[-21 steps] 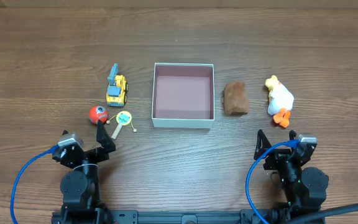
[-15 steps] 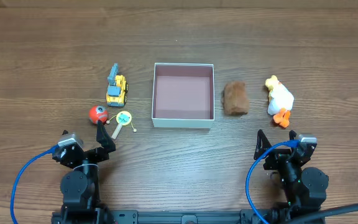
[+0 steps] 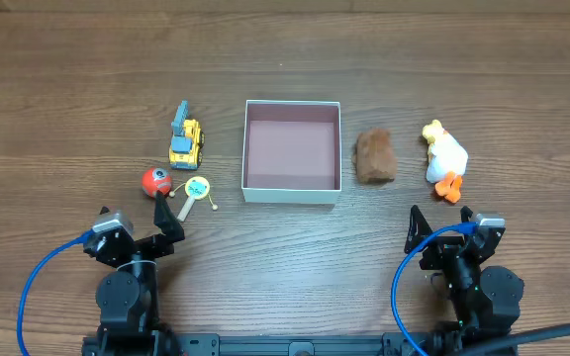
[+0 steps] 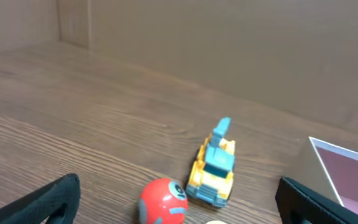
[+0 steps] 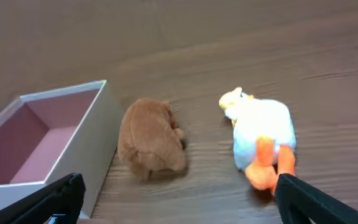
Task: Pack container
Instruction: 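Raise both arms from rest toward the toys beside the box, then grasp the brown plush bear with the right gripper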
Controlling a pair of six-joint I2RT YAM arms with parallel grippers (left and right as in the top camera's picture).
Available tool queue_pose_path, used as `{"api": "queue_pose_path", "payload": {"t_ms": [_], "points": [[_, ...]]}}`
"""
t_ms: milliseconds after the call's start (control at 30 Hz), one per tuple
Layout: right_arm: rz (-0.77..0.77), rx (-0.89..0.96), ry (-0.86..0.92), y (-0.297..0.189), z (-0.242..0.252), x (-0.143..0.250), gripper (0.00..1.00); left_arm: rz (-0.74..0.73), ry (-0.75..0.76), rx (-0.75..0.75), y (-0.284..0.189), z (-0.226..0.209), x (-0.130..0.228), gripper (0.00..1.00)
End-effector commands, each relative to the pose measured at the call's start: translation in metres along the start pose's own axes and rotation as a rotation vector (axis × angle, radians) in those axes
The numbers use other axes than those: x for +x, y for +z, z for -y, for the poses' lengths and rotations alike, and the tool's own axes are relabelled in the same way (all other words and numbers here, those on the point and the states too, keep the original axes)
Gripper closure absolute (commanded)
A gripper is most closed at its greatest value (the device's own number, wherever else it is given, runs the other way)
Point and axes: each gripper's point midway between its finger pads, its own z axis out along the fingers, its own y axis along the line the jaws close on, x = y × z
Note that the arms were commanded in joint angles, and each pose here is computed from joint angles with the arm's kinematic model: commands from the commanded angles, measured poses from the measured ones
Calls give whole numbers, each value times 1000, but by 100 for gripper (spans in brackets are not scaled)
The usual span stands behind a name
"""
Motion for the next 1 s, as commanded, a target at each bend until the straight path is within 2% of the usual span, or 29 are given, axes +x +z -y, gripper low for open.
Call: {"api": "queue_pose_path", "payload": {"t_ms": [0, 67, 133, 267, 400, 567, 667, 733, 867, 967], "points": [[23, -104, 45, -2, -18, -7, 0, -25, -12, 90, -1, 15, 6, 0], [23, -162, 50, -4, -29, -10, 0, -79, -16, 185, -4, 32, 15, 0], [26, -163, 61, -9, -33, -26, 0, -208, -66, 174, -8, 33, 28, 0], [-44, -142, 78, -13, -43, -75, 0, -282, 12, 153, -5, 42, -7, 0], [-312, -79, 124, 15, -46, -112, 0, -445, 97, 113, 28, 58, -43, 0], [-682, -24, 122, 71, -44, -134, 0, -649, 115, 83, 79, 75, -49, 0], [-806, -73, 141, 113, -58, -117, 0, -733, 108, 93, 102, 80, -29, 0], [-891, -133, 168, 134, -70, -89, 0, -800, 113, 73, 109, 75, -7, 0], [-1053, 61, 116, 164, -51, -23, 0, -909, 119, 42, 111, 66, 25, 0], [-1106, 175, 56, 179, -45, 15, 0, -957, 119, 35, 111, 64, 40, 0]]}}
